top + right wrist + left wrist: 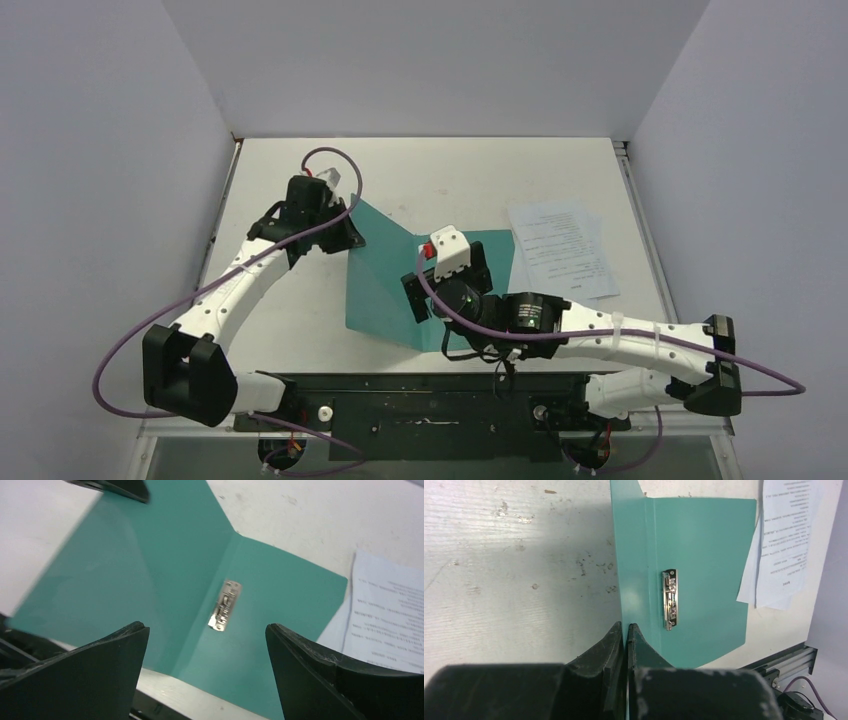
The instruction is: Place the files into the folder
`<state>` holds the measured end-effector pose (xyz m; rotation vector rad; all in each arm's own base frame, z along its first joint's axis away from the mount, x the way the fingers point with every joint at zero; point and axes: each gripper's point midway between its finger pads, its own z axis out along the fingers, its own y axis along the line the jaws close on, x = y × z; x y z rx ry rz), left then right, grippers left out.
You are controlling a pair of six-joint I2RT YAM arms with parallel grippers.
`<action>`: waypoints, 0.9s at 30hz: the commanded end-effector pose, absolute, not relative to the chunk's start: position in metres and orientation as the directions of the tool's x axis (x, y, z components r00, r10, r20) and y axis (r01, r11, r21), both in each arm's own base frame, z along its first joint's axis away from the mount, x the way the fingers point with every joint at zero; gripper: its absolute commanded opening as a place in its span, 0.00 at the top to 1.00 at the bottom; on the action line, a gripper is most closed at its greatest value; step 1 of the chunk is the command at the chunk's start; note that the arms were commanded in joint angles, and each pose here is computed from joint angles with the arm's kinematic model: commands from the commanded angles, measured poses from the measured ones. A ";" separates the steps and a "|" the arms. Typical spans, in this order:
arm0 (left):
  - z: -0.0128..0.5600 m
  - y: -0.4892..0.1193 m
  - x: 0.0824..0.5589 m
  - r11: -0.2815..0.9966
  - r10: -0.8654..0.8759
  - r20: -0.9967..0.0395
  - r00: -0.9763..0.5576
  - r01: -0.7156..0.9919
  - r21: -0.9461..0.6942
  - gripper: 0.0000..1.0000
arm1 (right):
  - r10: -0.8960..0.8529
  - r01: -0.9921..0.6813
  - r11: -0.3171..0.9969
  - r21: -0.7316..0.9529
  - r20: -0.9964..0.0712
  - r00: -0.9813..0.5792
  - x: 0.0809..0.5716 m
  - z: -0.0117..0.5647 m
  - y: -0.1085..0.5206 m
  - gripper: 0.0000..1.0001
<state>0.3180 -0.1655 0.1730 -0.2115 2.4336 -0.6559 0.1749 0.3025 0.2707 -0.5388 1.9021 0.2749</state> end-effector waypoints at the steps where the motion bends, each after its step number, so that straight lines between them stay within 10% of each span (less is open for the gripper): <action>1: 0.176 -0.153 0.332 0.891 -0.294 -0.567 -0.769 -0.007 -0.453 1.00 | -0.145 -0.450 0.892 0.048 -0.912 -0.384 0.196 0.243 0.291 0.10; 5: 0.159 -0.139 0.325 0.914 -0.304 -0.548 -0.780 -0.077 -0.398 0.97 | -0.142 -0.434 0.898 0.072 -0.887 -0.440 0.214 0.214 0.291 0.10; 15: 0.144 -0.102 0.312 0.948 -0.308 -0.554 -0.774 -0.199 -0.250 0.42 | -0.119 -0.373 0.920 0.122 -0.819 -0.561 0.254 0.156 0.296 0.10; 27: 0.161 -0.060 0.292 0.956 -0.273 -0.602 -0.750 -0.282 -0.082 0.21 | -0.105 -0.287 0.950 0.122 -0.742 -0.662 0.283 0.097 0.313 0.10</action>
